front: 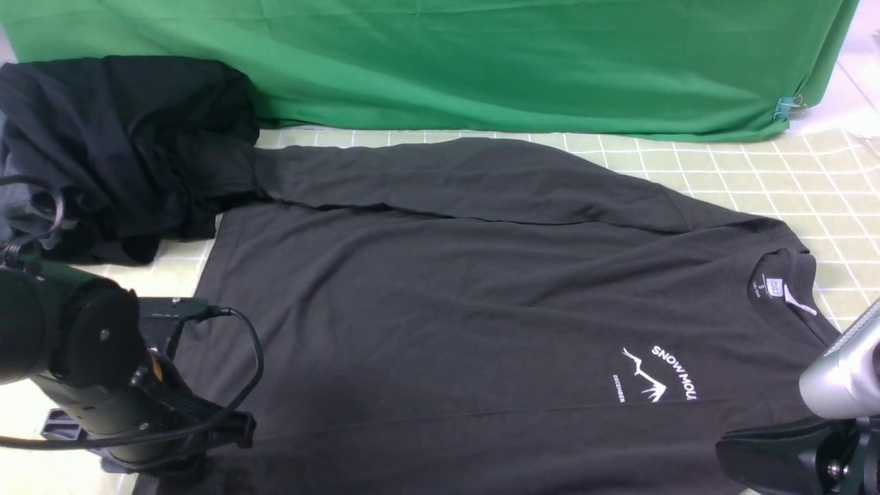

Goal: Fold a long-sleeved shirt over a green coffee tablecloth.
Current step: 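Grasp the left edge of the dark T-shirt lying flat on the table, then fold the left side of the black T-shirt inward over its body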

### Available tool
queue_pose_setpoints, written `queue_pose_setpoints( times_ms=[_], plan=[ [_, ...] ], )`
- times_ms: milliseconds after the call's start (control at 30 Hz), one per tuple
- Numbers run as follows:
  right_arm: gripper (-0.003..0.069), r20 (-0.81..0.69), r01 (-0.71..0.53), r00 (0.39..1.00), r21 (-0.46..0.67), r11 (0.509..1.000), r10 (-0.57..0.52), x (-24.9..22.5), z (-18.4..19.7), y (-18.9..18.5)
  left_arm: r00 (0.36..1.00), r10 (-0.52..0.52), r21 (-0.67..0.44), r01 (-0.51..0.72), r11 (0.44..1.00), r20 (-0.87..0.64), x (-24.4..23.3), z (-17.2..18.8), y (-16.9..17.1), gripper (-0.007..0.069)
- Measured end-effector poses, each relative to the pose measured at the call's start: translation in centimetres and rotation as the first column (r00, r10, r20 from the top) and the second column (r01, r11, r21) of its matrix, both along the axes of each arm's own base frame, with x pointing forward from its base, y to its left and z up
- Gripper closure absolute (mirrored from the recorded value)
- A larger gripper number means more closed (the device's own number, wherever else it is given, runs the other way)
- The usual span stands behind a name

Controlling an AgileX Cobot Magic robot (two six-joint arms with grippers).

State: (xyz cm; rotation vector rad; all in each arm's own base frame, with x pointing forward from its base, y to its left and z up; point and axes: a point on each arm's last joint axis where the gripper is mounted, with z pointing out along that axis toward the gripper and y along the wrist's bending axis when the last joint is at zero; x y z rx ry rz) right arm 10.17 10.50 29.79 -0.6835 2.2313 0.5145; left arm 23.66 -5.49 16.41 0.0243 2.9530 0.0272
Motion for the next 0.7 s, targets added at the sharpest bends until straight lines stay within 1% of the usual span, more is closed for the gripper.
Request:
queue_pose_setpoints(
  times_ms=[33, 100, 133, 167, 367, 467, 500, 533, 633, 700],
  plan=[
    [0.0659, 0.0, 0.0, 1.0, 0.0, 1.0, 0.0, 0.0, 0.0, 0.0, 1.0, -0.003, 0.003, 0.003, 1.0, -0.003, -0.1, 0.1, 0.0, 0.0556],
    [0.0659, 0.0, 0.0, 1.0, 0.0, 1.0, 0.0, 0.0, 0.0, 0.0, 1.0, -0.011, 0.012, 0.011, 1.0, -0.008, -0.3, 0.5, 0.2, 0.0605],
    [0.0659, 0.0, 0.0, 1.0, 0.0, 1.0, 0.0, 0.0, 0.0, 0.0, 1.0, -0.02, 0.013, 0.02, 1.0, -0.003, -0.4, 0.9, 0.2, 0.0613],
    [0.0659, 0.0, 0.0, 1.0, 0.0, 1.0, 0.0, 0.0, 0.0, 0.0, 1.0, -0.024, 0.012, 0.024, 1.0, 0.002, -0.5, 1.1, 0.2, 0.0615],
    [0.0659, -0.001, 0.005, 1.0, 0.007, 1.0, -0.005, 0.0, 0.0, 0.0, 0.992, -0.067, -0.017, 0.069, 0.997, 0.11, 0.0, 5.4, -0.1, 0.0619],
    [0.0659, -0.01, 0.019, 1.0, 0.021, 1.0, -0.019, 0.0, 0.1, 0.0, 0.968, -0.09, -0.054, 0.105, 0.993, 0.235, 1.6, 9.1, -0.7, 0.0619],
    [0.0659, -0.014, 0.024, 1.0, 0.026, 0.999, -0.024, 0.0, 0.1, 0.1, 0.951, -0.095, -0.067, 0.12, 0.991, 0.294, 2.6, 10.9, -1.1, 0.0619],
    [0.0659, -0.015, 0.025, 1.0, 0.027, 0.999, -0.025, 0.0, 0.1, 0.0, 0.949, -0.098, -0.068, 0.123, 0.99, 0.299, 2.8, 11.1, -1.1, 0.0619],
    [0.0659, -0.035, 0.048, 0.998, 0.043, 0.998, -0.046, 0.2, 0.0, 0.2, 0.909, -0.115, -0.069, 0.154, 0.986, 0.4, 6.2, 15.0, -2.0, 0.0619],
    [0.0659, -0.051, 0.053, 0.997, 0.039, 0.998, -0.051, 0.3, -0.2, 0.4, 0.898, -0.114, -0.065, 0.155, 0.986, 0.425, 8.6, 16.2, -2.2, 0.0619]
  ],
)
